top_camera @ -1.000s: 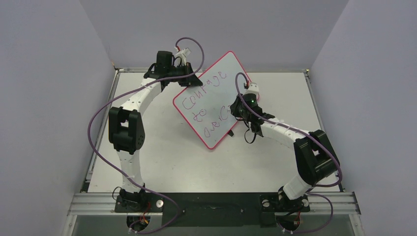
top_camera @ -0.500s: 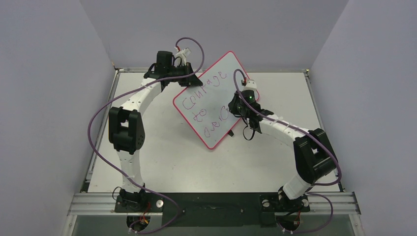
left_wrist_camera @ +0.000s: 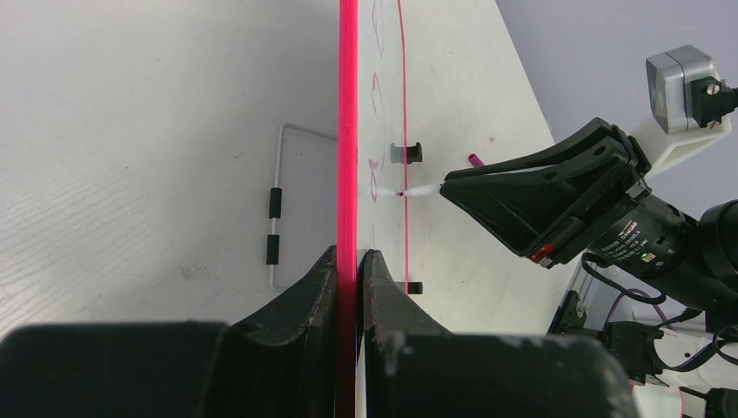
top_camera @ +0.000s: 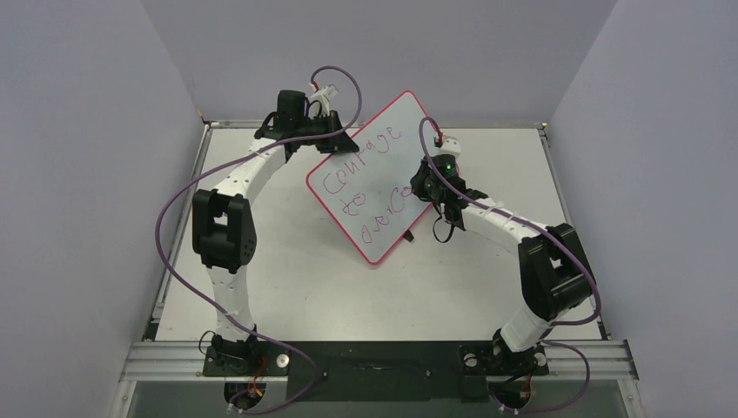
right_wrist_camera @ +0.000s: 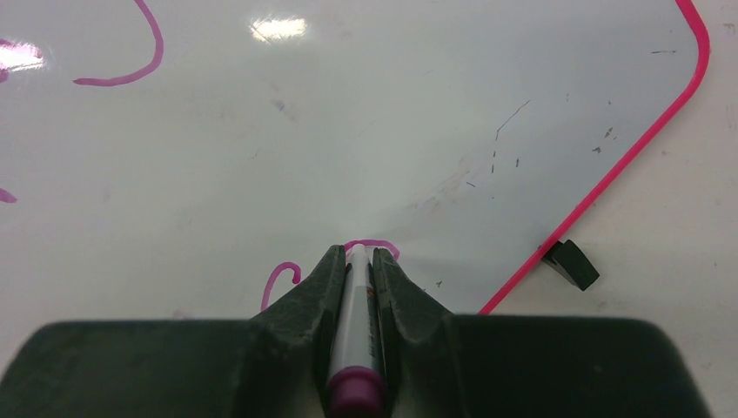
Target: Write a sentence on the whiteboard
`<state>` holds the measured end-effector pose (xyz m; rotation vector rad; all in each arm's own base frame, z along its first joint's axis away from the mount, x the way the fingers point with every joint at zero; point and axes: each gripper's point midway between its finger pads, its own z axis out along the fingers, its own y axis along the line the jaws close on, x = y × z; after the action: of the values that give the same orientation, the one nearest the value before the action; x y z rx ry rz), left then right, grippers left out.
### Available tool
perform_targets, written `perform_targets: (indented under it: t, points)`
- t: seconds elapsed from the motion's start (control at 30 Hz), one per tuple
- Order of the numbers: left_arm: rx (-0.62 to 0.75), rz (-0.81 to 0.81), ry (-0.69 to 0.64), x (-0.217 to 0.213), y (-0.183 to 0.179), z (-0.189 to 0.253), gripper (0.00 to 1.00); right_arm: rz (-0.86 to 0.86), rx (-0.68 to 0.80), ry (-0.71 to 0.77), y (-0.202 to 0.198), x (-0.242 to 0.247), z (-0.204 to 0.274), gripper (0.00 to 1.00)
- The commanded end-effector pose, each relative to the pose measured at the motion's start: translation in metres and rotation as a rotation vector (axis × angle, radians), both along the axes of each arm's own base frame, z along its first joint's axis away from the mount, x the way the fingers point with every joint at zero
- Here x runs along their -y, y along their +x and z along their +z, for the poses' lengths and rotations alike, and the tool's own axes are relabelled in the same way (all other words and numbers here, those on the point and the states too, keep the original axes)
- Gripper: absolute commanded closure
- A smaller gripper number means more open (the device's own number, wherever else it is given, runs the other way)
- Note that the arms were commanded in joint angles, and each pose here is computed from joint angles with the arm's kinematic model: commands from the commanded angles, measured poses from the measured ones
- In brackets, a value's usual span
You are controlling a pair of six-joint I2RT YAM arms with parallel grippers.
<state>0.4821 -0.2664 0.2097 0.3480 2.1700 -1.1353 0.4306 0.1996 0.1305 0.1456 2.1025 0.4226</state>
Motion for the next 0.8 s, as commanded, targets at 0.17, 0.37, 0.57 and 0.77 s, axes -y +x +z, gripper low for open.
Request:
perform_targets:
  t: [0.17, 0.37, 0.57, 0.77]
  points:
    - [0.122, -0.029, 0.046, 0.002, -0.001, 0.015, 1.0, 0.022, 0.126, 0.041, 0.001, 0.001, 0.058, 1.0]
    - [0.123, -0.029, 0.046, 0.002, -0.001, 0.015, 1.0, 0.01, 0.125, 0.051, 0.018, 0.007, 0.058, 1.0]
    - [0.12, -0.029, 0.046, 0.002, -0.001, 0.014, 1.0, 0.016, 0.104, 0.068, 0.03, 0.006, 0.047, 1.0]
    - [0.118, -0.029, 0.046, 0.002, 0.0, 0.013, 1.0, 0.013, 0.062, 0.068, 0.033, 0.007, 0.023, 1.0]
